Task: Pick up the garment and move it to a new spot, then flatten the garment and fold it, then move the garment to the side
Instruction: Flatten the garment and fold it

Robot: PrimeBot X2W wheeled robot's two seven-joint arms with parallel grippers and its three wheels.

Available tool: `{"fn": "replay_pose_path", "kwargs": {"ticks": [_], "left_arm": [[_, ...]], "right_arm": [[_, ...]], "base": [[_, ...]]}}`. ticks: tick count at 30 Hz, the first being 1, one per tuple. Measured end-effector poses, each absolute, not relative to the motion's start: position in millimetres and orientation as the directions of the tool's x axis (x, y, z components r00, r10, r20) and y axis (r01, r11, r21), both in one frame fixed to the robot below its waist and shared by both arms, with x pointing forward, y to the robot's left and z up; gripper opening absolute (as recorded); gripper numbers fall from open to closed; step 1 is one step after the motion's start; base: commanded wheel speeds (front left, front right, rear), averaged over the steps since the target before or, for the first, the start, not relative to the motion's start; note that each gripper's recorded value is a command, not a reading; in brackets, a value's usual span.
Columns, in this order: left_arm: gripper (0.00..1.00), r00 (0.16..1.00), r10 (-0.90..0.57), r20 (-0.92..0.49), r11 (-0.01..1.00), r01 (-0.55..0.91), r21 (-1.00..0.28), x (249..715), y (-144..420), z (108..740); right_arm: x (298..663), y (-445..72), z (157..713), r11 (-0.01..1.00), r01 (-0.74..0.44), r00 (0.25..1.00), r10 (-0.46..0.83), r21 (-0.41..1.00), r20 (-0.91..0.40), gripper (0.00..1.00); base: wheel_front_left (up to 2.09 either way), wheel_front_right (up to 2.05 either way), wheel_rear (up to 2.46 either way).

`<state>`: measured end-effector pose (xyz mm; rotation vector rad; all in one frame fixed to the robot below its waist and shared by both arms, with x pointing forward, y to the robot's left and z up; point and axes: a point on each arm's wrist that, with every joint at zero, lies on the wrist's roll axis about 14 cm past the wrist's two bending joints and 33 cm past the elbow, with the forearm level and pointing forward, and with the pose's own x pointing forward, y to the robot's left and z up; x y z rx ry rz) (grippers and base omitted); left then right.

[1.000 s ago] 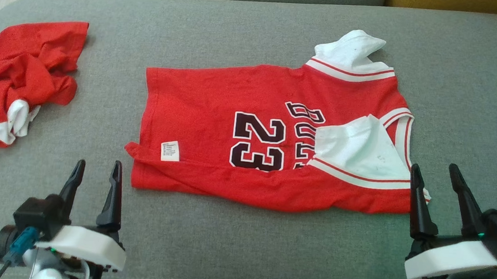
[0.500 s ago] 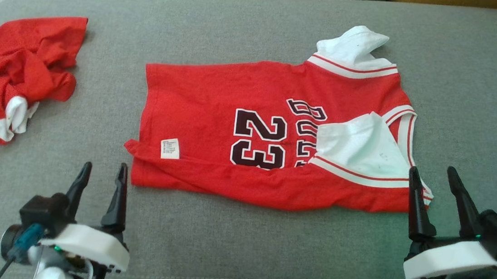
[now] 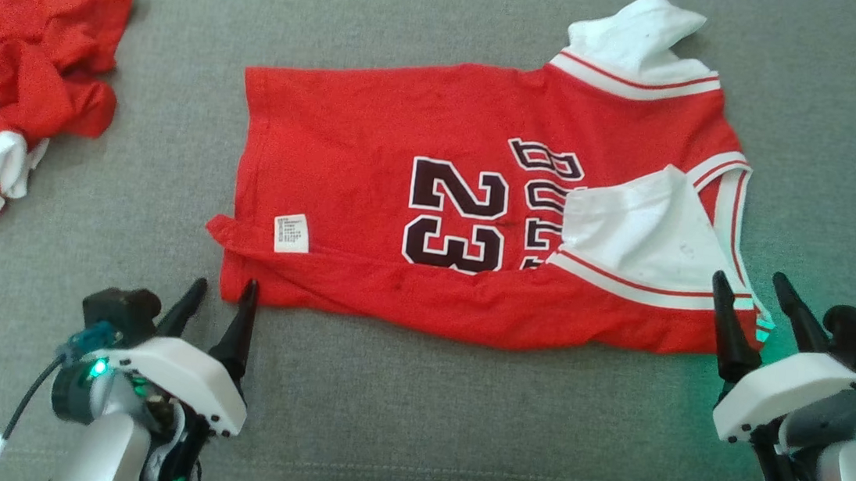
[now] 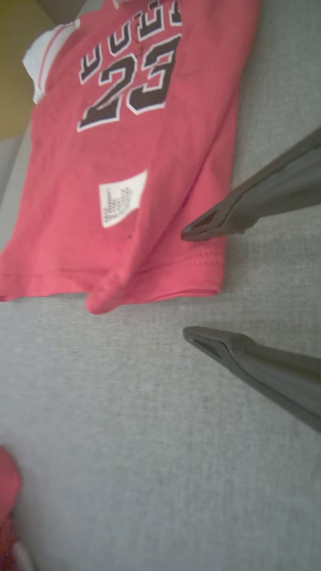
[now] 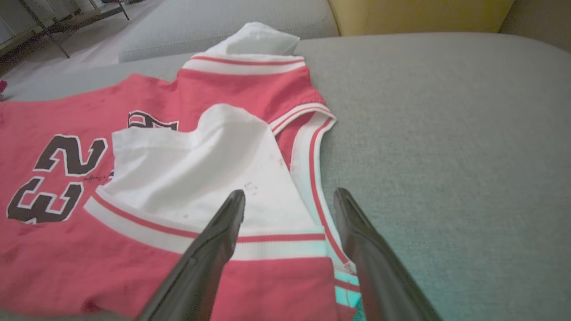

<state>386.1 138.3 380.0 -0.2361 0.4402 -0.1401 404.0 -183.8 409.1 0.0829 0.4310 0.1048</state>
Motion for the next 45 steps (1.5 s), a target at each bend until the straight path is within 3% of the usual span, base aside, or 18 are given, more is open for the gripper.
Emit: {"fn": "replay_pose_path", "kwargs": {"ticks": [8,9,10,11,13,14,16,30,43,44,45], "left_arm": [[1.0,0.858,-0.218,-0.465,0.938,0.052,-0.343,394.8,131.1,356.4],[0.73,0.857,-0.226,-0.463,0.933,0.054,-0.355,396.0,129.6,356.1],[0.28,0.856,-0.231,-0.462,0.931,0.056,-0.362,397.0,129.2,355.6],[0.0,0.856,-0.229,-0.464,0.93,0.052,-0.364,397.8,130.1,354.9],[0.0,0.85,-0.24,-0.469,0.928,0.059,-0.367,397.5,128.3,352.8],[0.0,0.849,-0.242,-0.469,0.928,0.061,-0.368,397.7,128.0,352.7],[0.0,0.851,-0.244,-0.464,0.929,0.068,-0.364,398.7,129.0,354.0],[0.0,0.857,-0.266,-0.442,0.927,0.103,-0.36,378.0,134.5,377.4],[0.0,0.838,-0.245,-0.488,0.932,0.065,-0.356,342.9,149.0,393.5],[0.05,0.838,-0.244,-0.488,0.933,0.064,-0.355,342.5,149.2,393.6],[0.77,0.839,-0.24,-0.489,0.934,0.062,-0.353,342.5,149.6,393.7]], "right_arm": [[387.7,-196.3,365.4,0.992,-0.014,0.791,0.086,0.122,-0.606,1.0],[384.9,-197.1,361.9,0.992,-0.006,0.777,0.083,0.124,-0.624,1.0],[384.6,-197.2,362.2,0.992,0.0,0.775,0.082,0.129,-0.626,1.0],[383.8,-196.3,362.1,0.99,0.007,0.77,0.085,0.142,-0.632,1.0],[380.9,-195.4,360.7,0.988,0.015,0.759,0.088,0.154,-0.645,1.0],[379.7,-196.4,360.0,0.987,0.023,0.755,0.087,0.159,-0.65,0.72],[380.2,-196.1,360.7,0.985,0.028,0.754,0.091,0.17,-0.651,0.0],[374.4,-199.9,387.4,0.975,0.062,0.812,0.077,0.216,-0.579,0.0],[323.5,-206.1,391.8,0.961,0.124,0.792,0.055,0.249,-0.607,0.0],[323.1,-206.2,392.4,0.959,0.126,0.794,0.056,0.253,-0.605,0.3],[323.1,-206.3,393.3,0.959,0.126,0.797,0.055,0.254,-0.601,0.89]], "base": [[0.0,0.0,0.0],[0.0,0.0,0.0],[0.0,0.0,0.0],[0.0,0.0,0.0],[0.0,0.0,0.0],[0.0,0.0,0.0],[0.0,0.0,0.0],[0.0,0.0,0.0],[0.0,0.0,0.0],[0.0,0.0,0.0],[0.0,0.0,0.0]]}}
